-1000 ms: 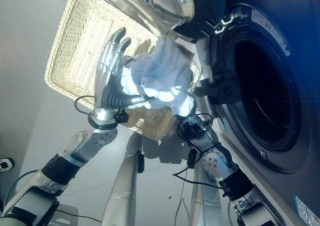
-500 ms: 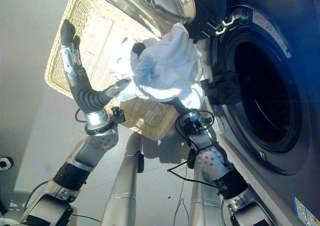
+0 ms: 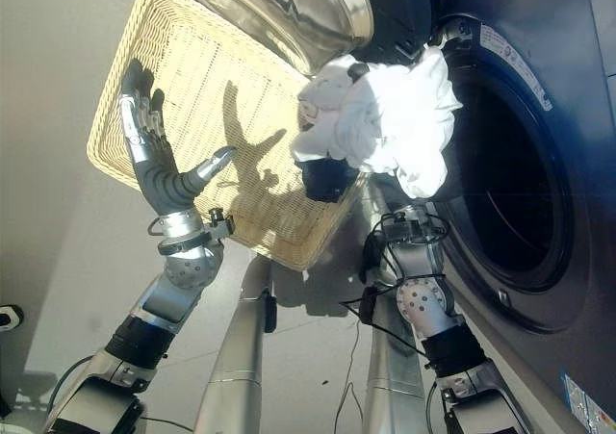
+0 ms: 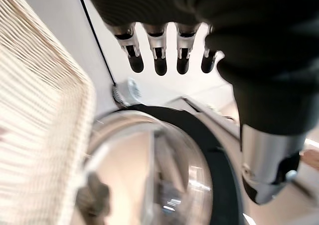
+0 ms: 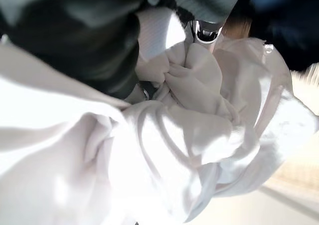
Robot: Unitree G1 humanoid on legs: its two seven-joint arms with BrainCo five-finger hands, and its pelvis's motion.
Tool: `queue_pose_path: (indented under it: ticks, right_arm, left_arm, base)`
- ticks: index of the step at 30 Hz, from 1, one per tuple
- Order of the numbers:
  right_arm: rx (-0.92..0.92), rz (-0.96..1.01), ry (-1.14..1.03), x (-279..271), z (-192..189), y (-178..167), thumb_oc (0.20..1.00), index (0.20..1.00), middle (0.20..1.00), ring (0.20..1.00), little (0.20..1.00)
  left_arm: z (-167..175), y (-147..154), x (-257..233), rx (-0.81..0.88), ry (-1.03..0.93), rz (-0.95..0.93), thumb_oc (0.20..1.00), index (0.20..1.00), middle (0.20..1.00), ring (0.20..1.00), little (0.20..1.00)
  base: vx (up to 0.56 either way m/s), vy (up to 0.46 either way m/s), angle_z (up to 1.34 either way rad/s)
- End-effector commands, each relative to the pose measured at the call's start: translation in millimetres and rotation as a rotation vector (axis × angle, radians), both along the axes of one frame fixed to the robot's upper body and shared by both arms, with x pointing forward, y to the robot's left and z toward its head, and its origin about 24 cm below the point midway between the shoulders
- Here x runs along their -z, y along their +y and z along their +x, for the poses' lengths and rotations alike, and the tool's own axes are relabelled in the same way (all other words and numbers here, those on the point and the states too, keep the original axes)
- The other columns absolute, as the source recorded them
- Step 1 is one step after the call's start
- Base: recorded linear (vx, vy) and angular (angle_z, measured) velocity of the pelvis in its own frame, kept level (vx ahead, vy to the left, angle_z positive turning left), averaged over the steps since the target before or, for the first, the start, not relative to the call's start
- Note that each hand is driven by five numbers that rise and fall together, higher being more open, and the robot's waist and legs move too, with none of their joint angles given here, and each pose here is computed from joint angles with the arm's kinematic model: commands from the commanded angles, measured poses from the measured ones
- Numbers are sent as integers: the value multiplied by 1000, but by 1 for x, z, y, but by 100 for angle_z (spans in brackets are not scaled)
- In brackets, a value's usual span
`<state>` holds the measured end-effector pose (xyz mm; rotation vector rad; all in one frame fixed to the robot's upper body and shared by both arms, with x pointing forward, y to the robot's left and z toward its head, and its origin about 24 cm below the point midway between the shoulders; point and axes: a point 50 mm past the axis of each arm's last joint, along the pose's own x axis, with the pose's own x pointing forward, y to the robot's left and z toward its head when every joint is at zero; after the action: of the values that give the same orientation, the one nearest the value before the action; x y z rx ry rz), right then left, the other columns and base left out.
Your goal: Put the clothes into the washing machine.
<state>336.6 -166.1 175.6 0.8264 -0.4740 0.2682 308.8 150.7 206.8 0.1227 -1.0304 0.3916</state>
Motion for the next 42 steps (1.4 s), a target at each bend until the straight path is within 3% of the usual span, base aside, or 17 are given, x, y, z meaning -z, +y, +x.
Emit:
queue_pose_path:
  ticks: [1, 6, 11, 16, 22, 24, 25, 26, 31, 34, 37, 40, 42]
  right_arm:
    - [38, 71, -10, -10, 8, -23, 200, 200, 200, 200, 200]
    - [184, 175, 177, 18, 29, -72, 200, 200, 200, 200, 200]
    - [408, 308, 223, 6, 32, -132, 200, 200, 200, 200, 200]
    - [741, 535, 81, -44, 6, -200, 200, 200, 200, 200, 200]
    - [1031, 569, -77, -98, -34, -234, 200, 200, 200, 200, 200]
    - [1079, 514, -83, -102, -41, -241, 429, 429, 429, 429, 429]
    - [1103, 438, -64, -105, -42, -243, 805, 805, 805, 805, 805]
    - [1105, 364, -53, -107, -41, -243, 1000, 1000, 1000, 1000, 1000]
    - [1135, 246, 58, -100, -34, -244, 1000, 1000, 1000, 1000, 1000]
    - [1248, 96, 154, -99, -29, -239, 1000, 1000, 1000, 1000, 1000]
    - [1432, -55, 336, -95, -23, -234, 1000, 1000, 1000, 1000, 1000]
    - [1669, -347, 597, -91, -20, -235, 1000, 1000, 1000, 1000, 1000]
    - [1659, -350, 728, -90, -20, -239, 1000, 1000, 1000, 1000, 1000]
  left_arm:
    - [19, 14, -10, -107, 25, 1, 1000, 1000, 1000, 1000, 1000]
    - [46, 33, 0, -187, 177, -43, 1000, 1000, 1000, 1000, 1000]
    - [57, 45, -3, -245, 227, -8, 1000, 1000, 1000, 1000, 1000]
    - [58, 59, 7, -292, 263, 53, 1000, 1000, 1000, 1000, 1000]
    - [55, 75, 3, -337, 260, 100, 1000, 1000, 1000, 1000, 1000]
    - [55, 79, 0, -346, 260, 105, 1000, 1000, 1000, 1000, 1000]
    - [56, 83, -4, -351, 260, 108, 1000, 1000, 1000, 1000, 1000]
    - [57, 84, -8, -355, 261, 118, 1000, 1000, 1000, 1000, 1000]
    - [59, 86, -16, -352, 257, 137, 1000, 1000, 1000, 1000, 1000]
    - [61, 81, -17, -345, 250, 139, 1000, 1000, 1000, 1000, 1000]
    - [62, 74, -18, -339, 241, 143, 1000, 1000, 1000, 1000, 1000]
    - [64, 68, -22, -330, 229, 152, 1000, 1000, 1000, 1000, 1000]
    - [64, 67, -27, -328, 220, 157, 1000, 1000, 1000, 1000, 1000]
  base:
    - [1, 53, -1]
    - [-3, 44, -3]
    - [3, 3, -3]
    - [6, -21, -6]
    - [-7, -4, -5]
    - [-11, -4, -5]
    - [-12, -33, -3]
    - [-11, -42, -3]
    - [6, -36, 1]
    - [0, 0, 0]
    - [0, 0, 0]
    - [-7, -7, 1]
    - [-23, -27, 5]
